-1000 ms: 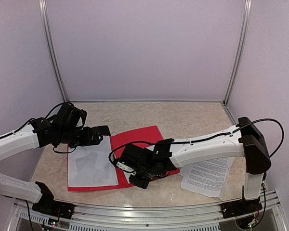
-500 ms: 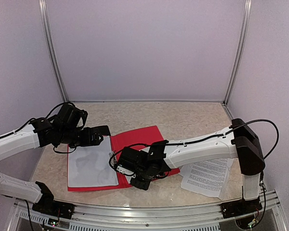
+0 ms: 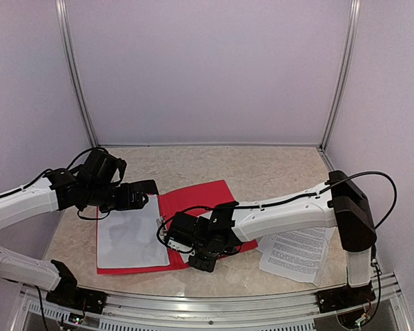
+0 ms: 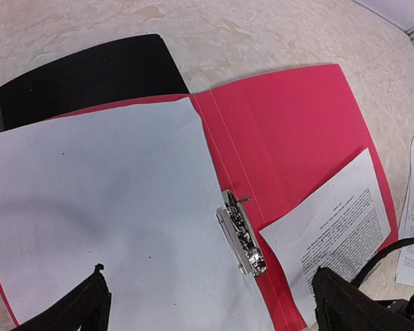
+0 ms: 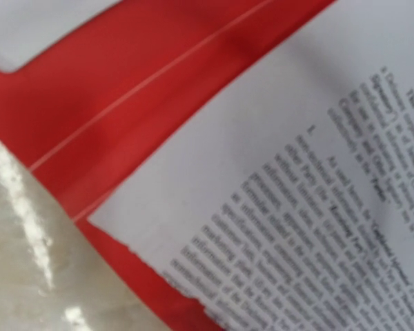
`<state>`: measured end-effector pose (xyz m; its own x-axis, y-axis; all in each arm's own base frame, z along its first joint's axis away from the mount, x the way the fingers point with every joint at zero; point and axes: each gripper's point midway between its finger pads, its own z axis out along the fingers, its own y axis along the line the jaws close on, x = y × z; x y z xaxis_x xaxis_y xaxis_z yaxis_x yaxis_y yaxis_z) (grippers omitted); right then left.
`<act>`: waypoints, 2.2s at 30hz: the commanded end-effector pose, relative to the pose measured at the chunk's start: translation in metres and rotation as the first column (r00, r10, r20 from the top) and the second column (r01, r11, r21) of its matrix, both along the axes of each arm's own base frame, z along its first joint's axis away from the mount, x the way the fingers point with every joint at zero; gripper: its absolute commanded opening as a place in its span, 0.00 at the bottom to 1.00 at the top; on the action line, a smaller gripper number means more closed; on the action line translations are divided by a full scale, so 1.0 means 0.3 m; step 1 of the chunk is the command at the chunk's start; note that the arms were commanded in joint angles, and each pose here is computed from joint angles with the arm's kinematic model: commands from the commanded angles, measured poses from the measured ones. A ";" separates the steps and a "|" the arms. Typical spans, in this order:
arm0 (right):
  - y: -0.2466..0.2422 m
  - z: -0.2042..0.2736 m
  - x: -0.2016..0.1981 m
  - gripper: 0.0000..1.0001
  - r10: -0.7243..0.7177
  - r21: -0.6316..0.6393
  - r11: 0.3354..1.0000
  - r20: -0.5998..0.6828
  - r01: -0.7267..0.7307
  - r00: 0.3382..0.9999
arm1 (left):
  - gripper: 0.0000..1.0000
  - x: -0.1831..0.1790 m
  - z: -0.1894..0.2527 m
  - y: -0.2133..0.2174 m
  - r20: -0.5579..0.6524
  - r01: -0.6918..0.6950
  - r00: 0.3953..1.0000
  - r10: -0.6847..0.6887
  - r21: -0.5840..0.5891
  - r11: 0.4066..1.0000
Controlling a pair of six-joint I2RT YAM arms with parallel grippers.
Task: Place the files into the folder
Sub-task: Close the spring clip at the center of the board.
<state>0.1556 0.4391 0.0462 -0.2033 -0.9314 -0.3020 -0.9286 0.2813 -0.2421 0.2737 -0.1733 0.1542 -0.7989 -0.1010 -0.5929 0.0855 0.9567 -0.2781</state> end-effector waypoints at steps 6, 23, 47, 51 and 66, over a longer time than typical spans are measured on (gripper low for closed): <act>-0.001 0.016 0.002 0.16 0.002 -0.018 1.000 0.023 -0.002 1.000 | 0.99 0.001 -0.015 -0.003 -0.019 0.015 1.000 -0.015 0.011 1.000; -0.054 0.067 0.014 0.12 -0.054 -0.008 0.999 0.055 0.054 0.997 | 0.99 0.004 -0.030 -0.016 -0.037 0.027 0.999 -0.027 0.011 1.000; -0.121 0.092 0.014 0.15 -0.114 0.003 0.994 0.069 0.114 0.991 | 0.99 0.009 -0.031 -0.024 -0.043 0.034 0.998 -0.034 0.015 0.999; -0.135 0.096 0.016 0.16 -0.125 0.006 0.992 0.072 0.125 0.990 | 0.99 0.010 -0.035 -0.026 -0.048 0.035 0.998 -0.034 0.016 0.999; -0.202 0.100 0.014 0.21 -0.178 0.002 0.984 0.084 0.179 0.980 | 0.99 0.013 -0.039 -0.038 -0.056 0.044 0.998 -0.043 0.010 0.999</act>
